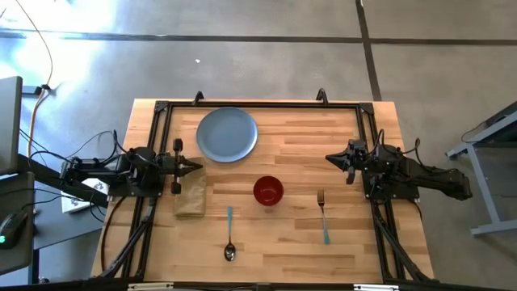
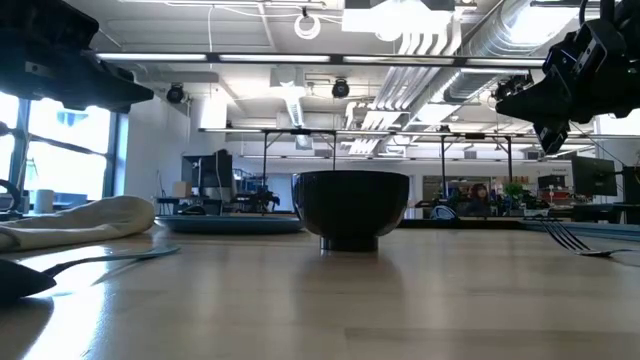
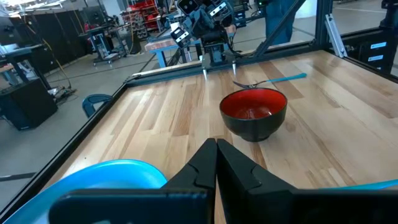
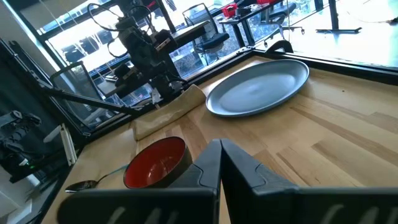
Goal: Set table place
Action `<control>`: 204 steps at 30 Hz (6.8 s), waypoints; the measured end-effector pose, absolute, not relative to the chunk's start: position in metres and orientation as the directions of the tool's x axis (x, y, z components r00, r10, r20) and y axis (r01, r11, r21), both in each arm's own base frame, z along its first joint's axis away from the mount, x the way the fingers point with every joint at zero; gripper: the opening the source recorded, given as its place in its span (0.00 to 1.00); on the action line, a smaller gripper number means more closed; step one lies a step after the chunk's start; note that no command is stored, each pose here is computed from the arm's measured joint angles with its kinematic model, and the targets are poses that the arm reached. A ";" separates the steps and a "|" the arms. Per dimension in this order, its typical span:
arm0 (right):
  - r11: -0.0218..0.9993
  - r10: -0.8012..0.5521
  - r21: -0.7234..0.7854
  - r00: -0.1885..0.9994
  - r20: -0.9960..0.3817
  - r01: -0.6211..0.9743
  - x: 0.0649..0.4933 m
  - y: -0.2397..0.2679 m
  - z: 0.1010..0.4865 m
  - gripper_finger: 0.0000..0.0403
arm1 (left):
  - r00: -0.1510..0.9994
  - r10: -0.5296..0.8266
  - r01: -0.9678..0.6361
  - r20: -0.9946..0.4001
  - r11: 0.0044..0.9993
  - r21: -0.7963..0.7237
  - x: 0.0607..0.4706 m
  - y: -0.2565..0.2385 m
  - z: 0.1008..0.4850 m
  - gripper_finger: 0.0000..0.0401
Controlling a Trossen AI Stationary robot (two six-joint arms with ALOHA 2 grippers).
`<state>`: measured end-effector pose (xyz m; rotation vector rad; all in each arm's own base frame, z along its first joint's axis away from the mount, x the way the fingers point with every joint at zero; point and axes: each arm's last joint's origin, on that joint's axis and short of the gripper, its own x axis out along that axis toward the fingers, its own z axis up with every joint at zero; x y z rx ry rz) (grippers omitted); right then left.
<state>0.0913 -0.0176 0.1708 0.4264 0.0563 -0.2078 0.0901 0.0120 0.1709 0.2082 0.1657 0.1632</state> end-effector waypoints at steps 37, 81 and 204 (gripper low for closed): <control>0.781 -0.358 0.496 0.923 -0.142 0.379 0.112 -0.027 0.253 0.00 | 0.911 0.407 -0.402 -0.065 0.912 0.076 0.102 0.020 0.227 0.00; 0.912 0.080 0.160 0.217 -0.973 0.378 0.379 -0.009 0.205 0.34 | 0.603 0.481 -0.379 -0.637 0.875 0.302 0.144 0.028 0.315 0.15; 0.962 -0.169 -0.068 0.380 -0.909 0.265 0.409 -0.067 0.316 0.00 | 0.516 0.397 0.611 -0.759 0.451 0.651 0.327 0.005 0.272 0.06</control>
